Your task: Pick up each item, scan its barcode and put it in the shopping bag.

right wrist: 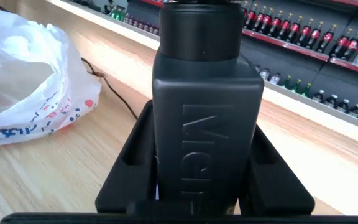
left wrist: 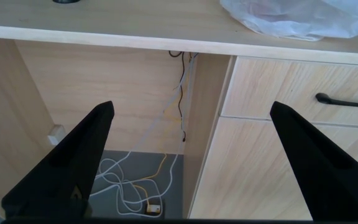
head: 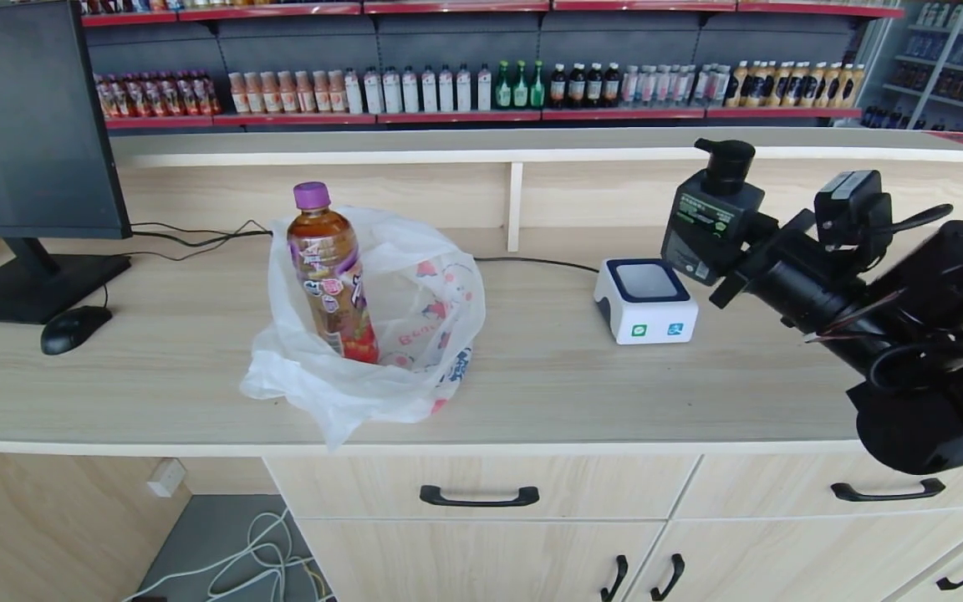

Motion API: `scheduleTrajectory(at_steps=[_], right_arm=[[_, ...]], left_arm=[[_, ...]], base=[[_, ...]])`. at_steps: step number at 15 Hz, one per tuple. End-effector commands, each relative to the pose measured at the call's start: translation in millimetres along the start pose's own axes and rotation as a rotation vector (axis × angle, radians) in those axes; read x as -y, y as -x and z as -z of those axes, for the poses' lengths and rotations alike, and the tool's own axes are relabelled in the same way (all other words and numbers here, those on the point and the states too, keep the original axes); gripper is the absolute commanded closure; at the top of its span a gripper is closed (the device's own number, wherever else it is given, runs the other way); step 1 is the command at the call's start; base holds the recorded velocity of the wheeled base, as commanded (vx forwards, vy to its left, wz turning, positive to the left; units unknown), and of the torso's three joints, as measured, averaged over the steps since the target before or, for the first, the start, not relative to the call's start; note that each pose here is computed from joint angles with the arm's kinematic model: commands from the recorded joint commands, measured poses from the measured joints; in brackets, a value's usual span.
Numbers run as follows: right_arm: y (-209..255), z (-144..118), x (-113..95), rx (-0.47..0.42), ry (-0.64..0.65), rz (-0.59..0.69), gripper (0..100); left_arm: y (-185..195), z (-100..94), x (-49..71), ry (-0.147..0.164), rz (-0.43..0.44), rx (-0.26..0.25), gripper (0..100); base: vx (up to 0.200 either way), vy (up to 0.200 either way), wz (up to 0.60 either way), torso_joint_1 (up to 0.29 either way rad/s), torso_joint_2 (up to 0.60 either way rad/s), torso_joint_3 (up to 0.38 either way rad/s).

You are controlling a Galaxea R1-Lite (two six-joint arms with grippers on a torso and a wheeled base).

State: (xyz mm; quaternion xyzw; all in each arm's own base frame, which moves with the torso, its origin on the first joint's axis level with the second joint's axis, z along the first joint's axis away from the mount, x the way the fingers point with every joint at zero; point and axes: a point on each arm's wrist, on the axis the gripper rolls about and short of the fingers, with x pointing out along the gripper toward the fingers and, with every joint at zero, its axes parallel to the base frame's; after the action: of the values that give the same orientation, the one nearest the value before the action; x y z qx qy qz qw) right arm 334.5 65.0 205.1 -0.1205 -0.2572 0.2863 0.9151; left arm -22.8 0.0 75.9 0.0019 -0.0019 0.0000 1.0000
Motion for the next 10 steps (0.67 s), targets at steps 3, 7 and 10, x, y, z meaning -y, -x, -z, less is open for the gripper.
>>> scheduleTrajectory(at_steps=[3, 7, 10], right_arm=[[4, -3, -18, -0.083, -0.171, 0.421, 100], [19, 9, -28, -0.168, -0.215, 0.473, 100], [24, 9, -30, -0.185, -0.218, 0.471, 100]], left_arm=[[0, 0.3, 0.0, -0.002, 0.000, -0.002, 0], [0, 0.3, 0.0, -0.001, 0.000, -0.004, 0], [0, 0.3, 0.0, 0.001, 0.000, -0.004, 0]], base=[[0.000, 0.000, 0.00, 0.000, 0.00, 0.000], [0.000, 0.000, 0.00, 0.000, 0.00, 0.000], [0.000, 0.000, 0.00, 0.000, 0.00, 0.000]])
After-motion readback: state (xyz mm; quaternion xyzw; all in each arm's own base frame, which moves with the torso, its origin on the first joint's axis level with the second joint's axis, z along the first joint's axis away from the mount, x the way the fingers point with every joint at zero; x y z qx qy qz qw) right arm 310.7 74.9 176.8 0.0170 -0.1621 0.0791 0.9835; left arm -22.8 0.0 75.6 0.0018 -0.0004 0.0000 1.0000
